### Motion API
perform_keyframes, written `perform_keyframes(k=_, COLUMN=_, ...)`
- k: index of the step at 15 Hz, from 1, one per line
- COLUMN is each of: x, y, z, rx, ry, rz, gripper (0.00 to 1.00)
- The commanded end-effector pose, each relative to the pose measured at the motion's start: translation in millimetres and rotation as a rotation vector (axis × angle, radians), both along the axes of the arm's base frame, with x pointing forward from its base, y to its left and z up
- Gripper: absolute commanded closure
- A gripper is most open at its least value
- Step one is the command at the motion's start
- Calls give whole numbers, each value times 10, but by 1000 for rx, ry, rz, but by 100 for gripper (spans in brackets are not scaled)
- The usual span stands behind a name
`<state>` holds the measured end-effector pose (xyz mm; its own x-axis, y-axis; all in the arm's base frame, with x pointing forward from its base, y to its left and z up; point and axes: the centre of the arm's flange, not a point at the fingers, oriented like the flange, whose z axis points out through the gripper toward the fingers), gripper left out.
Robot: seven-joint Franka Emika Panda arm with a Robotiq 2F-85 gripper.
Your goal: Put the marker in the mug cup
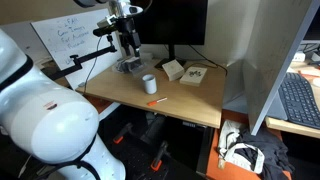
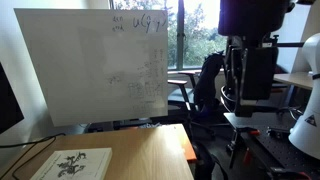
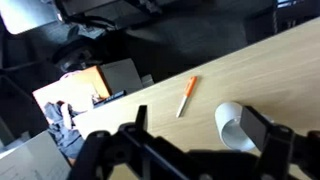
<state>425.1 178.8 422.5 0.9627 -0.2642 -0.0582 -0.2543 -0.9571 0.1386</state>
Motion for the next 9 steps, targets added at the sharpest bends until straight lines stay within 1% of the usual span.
perform_keyframes(k=1, x=0, y=0, z=0, rx=0, ry=0, rz=0, gripper=0)
perform_keyframes(k=5, x=0, y=0, z=0, rx=0, ry=0, rz=0, gripper=0)
perform_keyframes(k=7, x=96, y=-103, z=-189, rx=26, ry=-66, rz=-22, gripper=0)
perform_keyframes(k=8, x=161, y=-171, z=-321, rx=53, ry=-86, rz=-33, gripper=0)
perform_keyframes(k=9, x=239, y=-263, z=-484, rx=71, ry=-98, rz=-71, gripper=0)
